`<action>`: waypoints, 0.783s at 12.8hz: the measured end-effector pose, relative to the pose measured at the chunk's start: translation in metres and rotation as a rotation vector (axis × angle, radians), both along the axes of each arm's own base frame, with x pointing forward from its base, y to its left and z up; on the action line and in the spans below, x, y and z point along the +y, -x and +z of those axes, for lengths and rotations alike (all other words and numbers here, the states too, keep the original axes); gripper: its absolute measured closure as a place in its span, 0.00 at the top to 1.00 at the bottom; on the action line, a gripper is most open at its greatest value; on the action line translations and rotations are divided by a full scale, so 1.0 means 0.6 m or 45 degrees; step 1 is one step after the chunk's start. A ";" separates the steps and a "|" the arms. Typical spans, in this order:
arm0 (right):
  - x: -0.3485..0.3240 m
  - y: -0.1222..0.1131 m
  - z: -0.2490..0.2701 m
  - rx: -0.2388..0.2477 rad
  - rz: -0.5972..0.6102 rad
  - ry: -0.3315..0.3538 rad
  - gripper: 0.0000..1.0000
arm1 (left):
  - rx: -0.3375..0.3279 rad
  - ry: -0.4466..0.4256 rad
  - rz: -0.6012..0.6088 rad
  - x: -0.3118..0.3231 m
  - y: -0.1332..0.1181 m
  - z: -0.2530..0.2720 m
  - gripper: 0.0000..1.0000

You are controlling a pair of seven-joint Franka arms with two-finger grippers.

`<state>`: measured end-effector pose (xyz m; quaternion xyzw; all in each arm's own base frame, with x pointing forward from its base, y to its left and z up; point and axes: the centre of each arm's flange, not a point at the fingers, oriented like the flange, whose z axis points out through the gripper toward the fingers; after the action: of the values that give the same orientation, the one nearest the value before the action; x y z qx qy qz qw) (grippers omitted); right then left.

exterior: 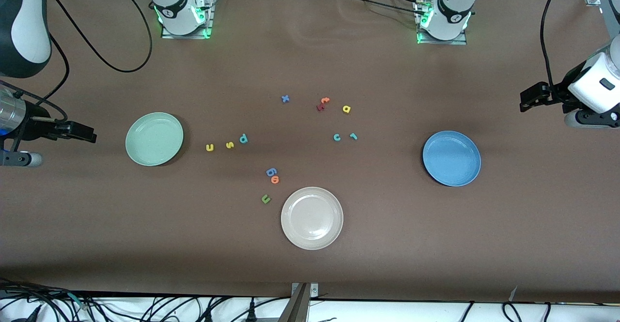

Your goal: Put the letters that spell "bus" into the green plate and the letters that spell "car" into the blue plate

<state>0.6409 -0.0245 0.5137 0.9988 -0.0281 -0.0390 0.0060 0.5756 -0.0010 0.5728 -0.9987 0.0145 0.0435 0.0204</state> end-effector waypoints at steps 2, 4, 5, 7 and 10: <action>0.000 0.000 0.000 0.000 0.000 0.000 1.00 | 0.000 0.000 0.000 0.000 0.000 0.000 1.00; 0.000 0.000 0.000 0.000 0.000 0.000 1.00 | 0.001 0.000 0.000 0.000 0.000 0.000 1.00; 0.000 0.000 0.000 0.000 -0.001 0.000 1.00 | 0.001 0.000 0.000 0.000 0.000 -0.001 1.00; 0.000 0.000 0.000 0.000 -0.001 0.000 1.00 | 0.001 0.000 0.000 0.000 0.000 -0.001 1.00; 0.001 -0.002 -0.005 0.006 -0.001 0.000 1.00 | 0.001 0.000 0.000 -0.001 0.000 -0.001 1.00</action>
<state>0.6418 -0.0237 0.5105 0.9987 -0.0287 -0.0413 0.0062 0.5755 -0.0013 0.5723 -0.9987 0.0145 0.0440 0.0204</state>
